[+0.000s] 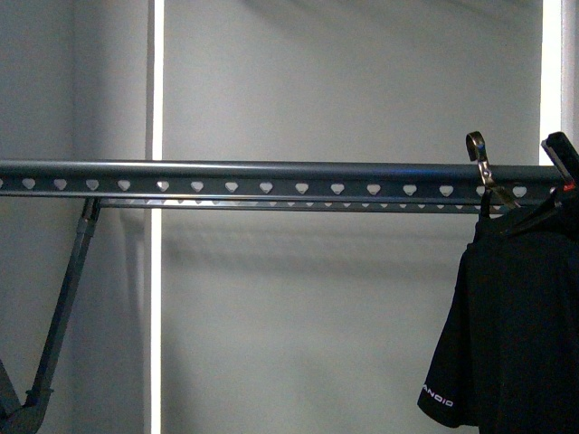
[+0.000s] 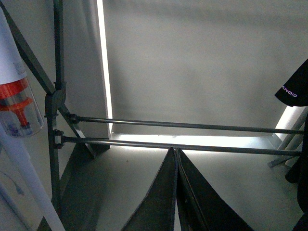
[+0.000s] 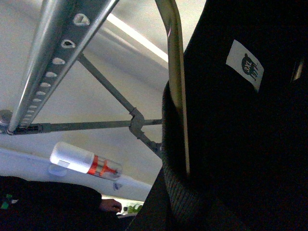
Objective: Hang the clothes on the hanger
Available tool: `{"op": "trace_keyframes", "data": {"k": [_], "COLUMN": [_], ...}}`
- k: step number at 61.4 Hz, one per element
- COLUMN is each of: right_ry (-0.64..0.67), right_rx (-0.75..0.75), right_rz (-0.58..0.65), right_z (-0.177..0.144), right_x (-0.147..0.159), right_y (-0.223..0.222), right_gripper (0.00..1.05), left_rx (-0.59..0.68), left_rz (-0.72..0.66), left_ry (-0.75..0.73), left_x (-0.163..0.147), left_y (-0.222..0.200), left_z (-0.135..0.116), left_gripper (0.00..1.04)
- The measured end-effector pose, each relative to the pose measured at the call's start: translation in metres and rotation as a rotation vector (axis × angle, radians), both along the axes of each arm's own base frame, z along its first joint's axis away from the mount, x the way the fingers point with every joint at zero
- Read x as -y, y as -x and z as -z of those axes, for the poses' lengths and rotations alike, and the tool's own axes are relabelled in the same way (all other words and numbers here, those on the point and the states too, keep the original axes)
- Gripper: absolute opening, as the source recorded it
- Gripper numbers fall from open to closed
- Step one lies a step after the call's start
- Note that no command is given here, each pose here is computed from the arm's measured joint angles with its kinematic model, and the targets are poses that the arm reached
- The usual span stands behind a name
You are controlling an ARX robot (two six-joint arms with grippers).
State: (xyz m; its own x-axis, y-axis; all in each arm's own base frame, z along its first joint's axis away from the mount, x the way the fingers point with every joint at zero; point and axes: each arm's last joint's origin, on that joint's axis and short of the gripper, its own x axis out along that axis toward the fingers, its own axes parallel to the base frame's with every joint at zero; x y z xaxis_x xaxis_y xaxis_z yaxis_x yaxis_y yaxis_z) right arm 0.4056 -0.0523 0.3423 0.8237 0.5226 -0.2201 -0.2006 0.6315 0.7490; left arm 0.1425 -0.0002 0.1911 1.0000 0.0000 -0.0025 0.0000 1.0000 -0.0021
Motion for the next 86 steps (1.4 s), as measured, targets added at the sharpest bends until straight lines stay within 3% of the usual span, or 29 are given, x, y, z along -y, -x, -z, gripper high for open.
{"op": "trace_keyframes", "data": {"k": [18,30,44,48,56,62,66,70,74,86], "right_ry": [-0.006,0.006,0.146,0.274,0.403,0.473,0.531,0.628,0.713,0.775], "right_rx": [-0.023,-0.063,0.038,0.178,0.429,0.583,0.65,0.545,0.458,0.436], "right_rz": [0.023,0.014,0.005,0.069,0.173,0.245,0.304,0.426,0.434,0.43], "right_z": [0.001,0.035,0.051,0.046,0.033,0.031,0.034,0.043,0.071,0.111], "right_x": [0.001,0.0,-0.013,-0.021,-0.031,-0.032,-0.034,-0.043,-0.051,-0.052], "right_y": [-0.01,-0.006,0.022,0.051,0.129,0.184,0.222,0.255,0.284,0.295], "right_gripper": [0.04,0.04,0.37,0.55,0.85,0.99,0.95,0.83,0.7,0.33], "left_rx": [0.002,0.009,0.026,0.026,0.026,0.024,0.024,-0.004,0.008,0.019], "left_rz": [0.0,0.0,0.002,0.002,0.001,0.002,0.001,0.003,0.002,0.002], "left_ry": [0.0,0.0,-0.001,0.0,0.0,0.0,0.0,-0.001,0.0,0.0], "left_x": [0.0,0.0,0.0,0.0,0.0,0.0,0.0,0.0,0.0,0.0], "left_y": [0.013,0.021,0.026,0.028,0.032,0.033,0.034,0.04,0.044,0.046], "left_z": [0.011,0.018,0.018,0.018,0.018,0.019,0.019,0.022,0.022,0.021], "left_gripper": [0.04,0.04,0.04,0.04,0.04,0.04,0.04,0.04,0.04,0.04]}}
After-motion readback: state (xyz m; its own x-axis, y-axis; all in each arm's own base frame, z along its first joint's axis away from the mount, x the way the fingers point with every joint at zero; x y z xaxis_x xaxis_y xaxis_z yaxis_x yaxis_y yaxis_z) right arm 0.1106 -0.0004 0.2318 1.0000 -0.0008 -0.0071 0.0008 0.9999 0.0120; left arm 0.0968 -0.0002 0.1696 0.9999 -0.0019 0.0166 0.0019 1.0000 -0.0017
